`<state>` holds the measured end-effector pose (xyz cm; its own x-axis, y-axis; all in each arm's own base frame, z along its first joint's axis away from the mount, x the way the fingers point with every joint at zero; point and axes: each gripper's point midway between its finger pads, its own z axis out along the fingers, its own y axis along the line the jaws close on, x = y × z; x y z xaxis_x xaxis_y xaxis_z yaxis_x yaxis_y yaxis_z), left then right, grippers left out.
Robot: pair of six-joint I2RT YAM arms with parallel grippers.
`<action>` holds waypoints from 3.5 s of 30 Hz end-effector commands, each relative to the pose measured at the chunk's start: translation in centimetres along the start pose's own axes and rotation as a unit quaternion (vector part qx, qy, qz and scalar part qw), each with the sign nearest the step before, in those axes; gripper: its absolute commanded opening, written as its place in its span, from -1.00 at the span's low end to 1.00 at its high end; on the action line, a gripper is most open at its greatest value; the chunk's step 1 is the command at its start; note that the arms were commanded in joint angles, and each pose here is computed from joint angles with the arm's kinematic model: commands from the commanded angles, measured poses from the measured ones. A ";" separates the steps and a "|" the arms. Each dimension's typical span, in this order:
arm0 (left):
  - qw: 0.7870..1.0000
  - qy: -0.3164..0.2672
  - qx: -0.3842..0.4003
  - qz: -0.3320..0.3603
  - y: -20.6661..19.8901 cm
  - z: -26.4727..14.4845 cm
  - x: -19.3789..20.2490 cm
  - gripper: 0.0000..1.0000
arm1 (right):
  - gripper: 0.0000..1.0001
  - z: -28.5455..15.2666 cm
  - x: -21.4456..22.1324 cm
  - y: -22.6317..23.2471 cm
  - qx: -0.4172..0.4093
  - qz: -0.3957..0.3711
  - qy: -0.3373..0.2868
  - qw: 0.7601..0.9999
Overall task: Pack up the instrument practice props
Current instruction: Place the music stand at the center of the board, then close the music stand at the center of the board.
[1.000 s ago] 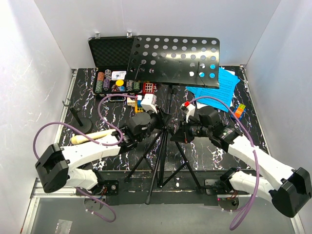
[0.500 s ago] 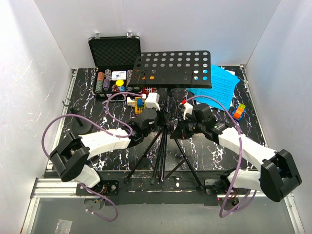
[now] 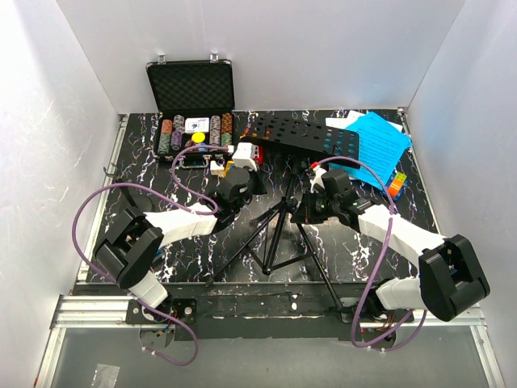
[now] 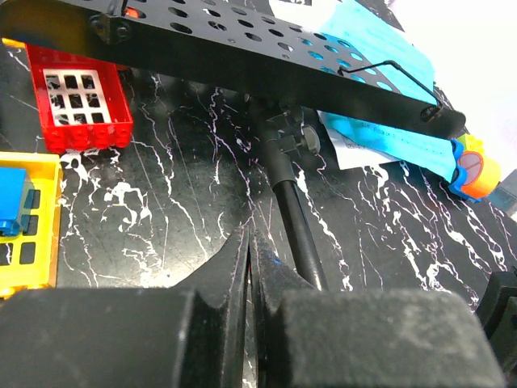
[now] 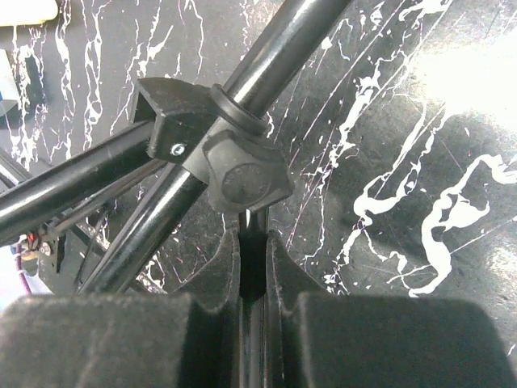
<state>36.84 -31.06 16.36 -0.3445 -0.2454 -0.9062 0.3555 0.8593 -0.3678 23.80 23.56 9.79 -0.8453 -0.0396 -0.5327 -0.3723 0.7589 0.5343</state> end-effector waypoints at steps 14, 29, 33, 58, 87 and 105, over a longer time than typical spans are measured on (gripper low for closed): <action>0.999 0.035 0.012 -0.018 -0.2 -2.1 -0.5 -0.72 | -0.44 -0.4 -3.4 1.8 -0.022 -0.021 -0.052 0.998; 0.998 0.053 0.000 -0.025 1.1 -8.7 -3.2 0.22 | 0.17 -4.3 -4.0 2.8 0.001 -0.009 -0.064 0.998; 0.993 0.104 0.000 -0.052 1.4 -11.0 -1.1 0.37 | 0.67 -7.5 -5.1 6.3 -0.055 0.004 -0.089 0.995; 0.944 0.305 -0.037 -0.121 4.0 -15.7 11.1 0.65 | 0.55 -5.3 0.5 10.3 -0.155 0.138 0.139 0.968; 0.937 0.322 -0.037 -0.131 4.7 -15.4 14.0 0.25 | -0.97 -0.2 5.7 3.0 -0.044 0.131 0.168 0.976; 0.930 0.354 -0.017 -0.100 4.3 -15.6 14.6 0.51 | -0.97 -1.0 5.4 2.9 -0.037 0.116 0.160 0.980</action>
<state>19.52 -23.41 3.97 -0.8949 -0.1002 -0.4349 0.1442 0.8572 -0.4944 17.61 27.70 14.40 -0.9966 -0.0377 -0.0734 -0.0820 0.5522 0.8297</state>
